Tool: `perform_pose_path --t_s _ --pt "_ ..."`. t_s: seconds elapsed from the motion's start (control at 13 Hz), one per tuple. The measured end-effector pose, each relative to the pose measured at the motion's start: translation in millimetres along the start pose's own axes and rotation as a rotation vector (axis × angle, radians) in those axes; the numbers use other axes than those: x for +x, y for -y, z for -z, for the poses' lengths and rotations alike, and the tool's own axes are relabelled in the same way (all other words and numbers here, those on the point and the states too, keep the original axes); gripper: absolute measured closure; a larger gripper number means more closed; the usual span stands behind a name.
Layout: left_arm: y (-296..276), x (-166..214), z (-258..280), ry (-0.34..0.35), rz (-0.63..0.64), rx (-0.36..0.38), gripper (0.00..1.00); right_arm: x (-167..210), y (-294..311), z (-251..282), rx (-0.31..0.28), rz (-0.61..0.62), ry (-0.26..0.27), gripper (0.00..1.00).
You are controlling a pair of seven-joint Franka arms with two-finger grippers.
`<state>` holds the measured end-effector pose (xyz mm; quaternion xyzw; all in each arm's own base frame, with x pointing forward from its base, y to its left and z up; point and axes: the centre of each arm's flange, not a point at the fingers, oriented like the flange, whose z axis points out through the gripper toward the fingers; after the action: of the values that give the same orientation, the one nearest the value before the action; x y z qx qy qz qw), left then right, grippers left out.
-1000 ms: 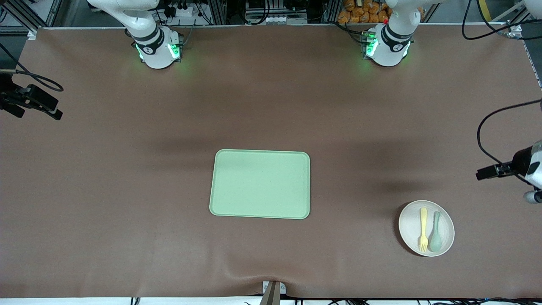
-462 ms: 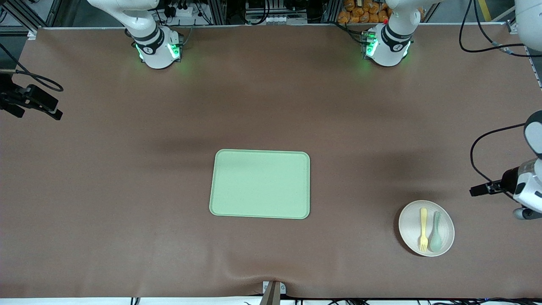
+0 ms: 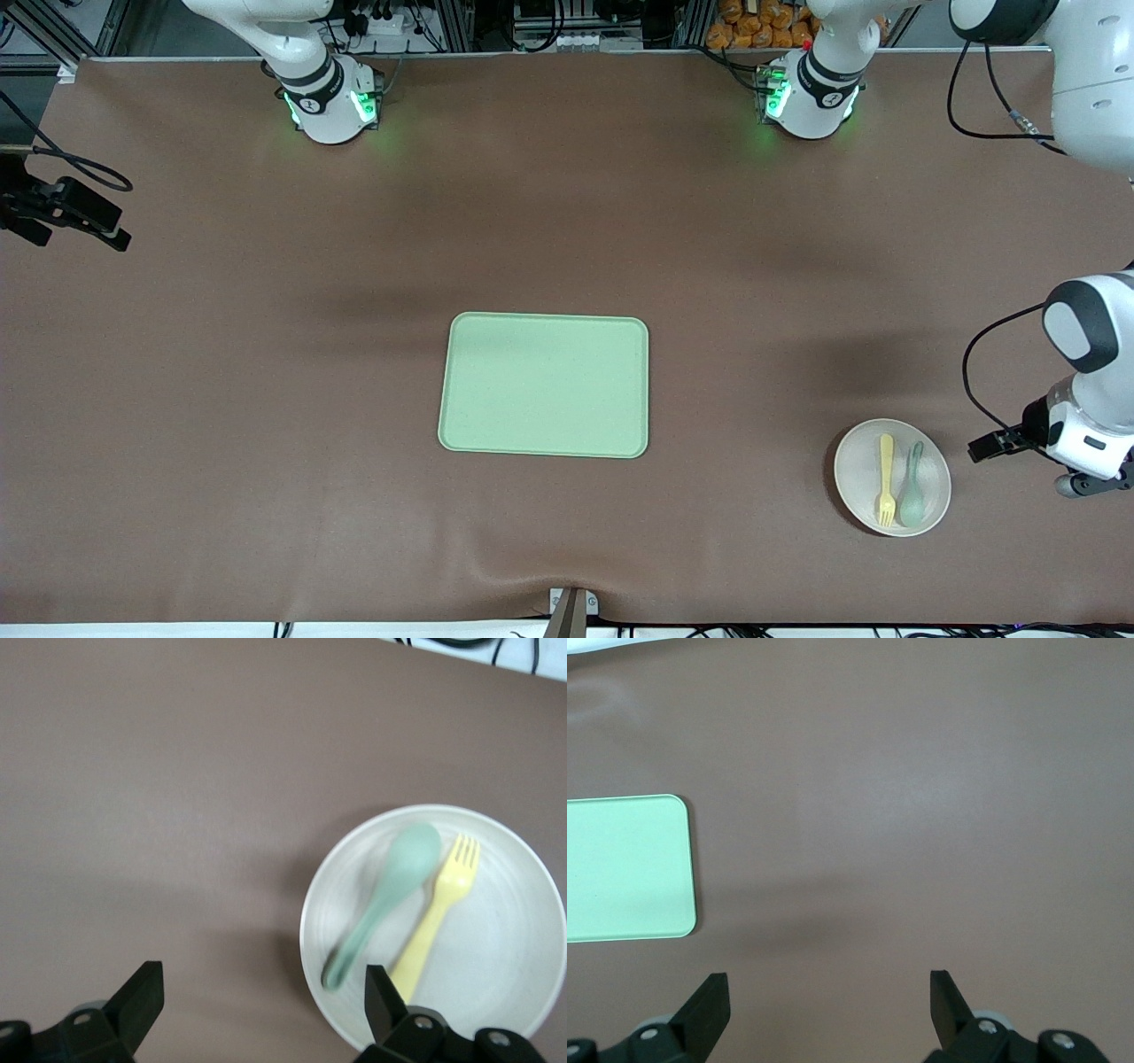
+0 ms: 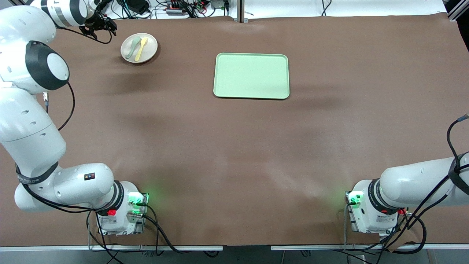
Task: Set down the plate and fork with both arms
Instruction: 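Move the left gripper toward the white plate's rim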
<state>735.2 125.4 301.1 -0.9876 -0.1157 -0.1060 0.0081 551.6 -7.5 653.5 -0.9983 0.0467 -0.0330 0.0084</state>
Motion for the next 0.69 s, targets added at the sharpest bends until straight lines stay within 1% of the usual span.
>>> perform_pose_path --t_s 0.15,0.31,0.69 --pt "2.9 2.6 -11.3 -0.034 0.005 -0.005 0.0 0.0 -0.1 0.0 0.0 0.0 0.0 0.0" --pt "-2.0 0.5 -29.8 -0.046 0.001 -0.014 0.0 0.0 -0.1 0.0 0.0 0.0 0.0 0.0" --pt "-6.0 -10.7 -70.9 -0.018 -0.005 -0.022 0.0 0.0 -0.1 0.0 0.0 0.0 0.0 0.0"
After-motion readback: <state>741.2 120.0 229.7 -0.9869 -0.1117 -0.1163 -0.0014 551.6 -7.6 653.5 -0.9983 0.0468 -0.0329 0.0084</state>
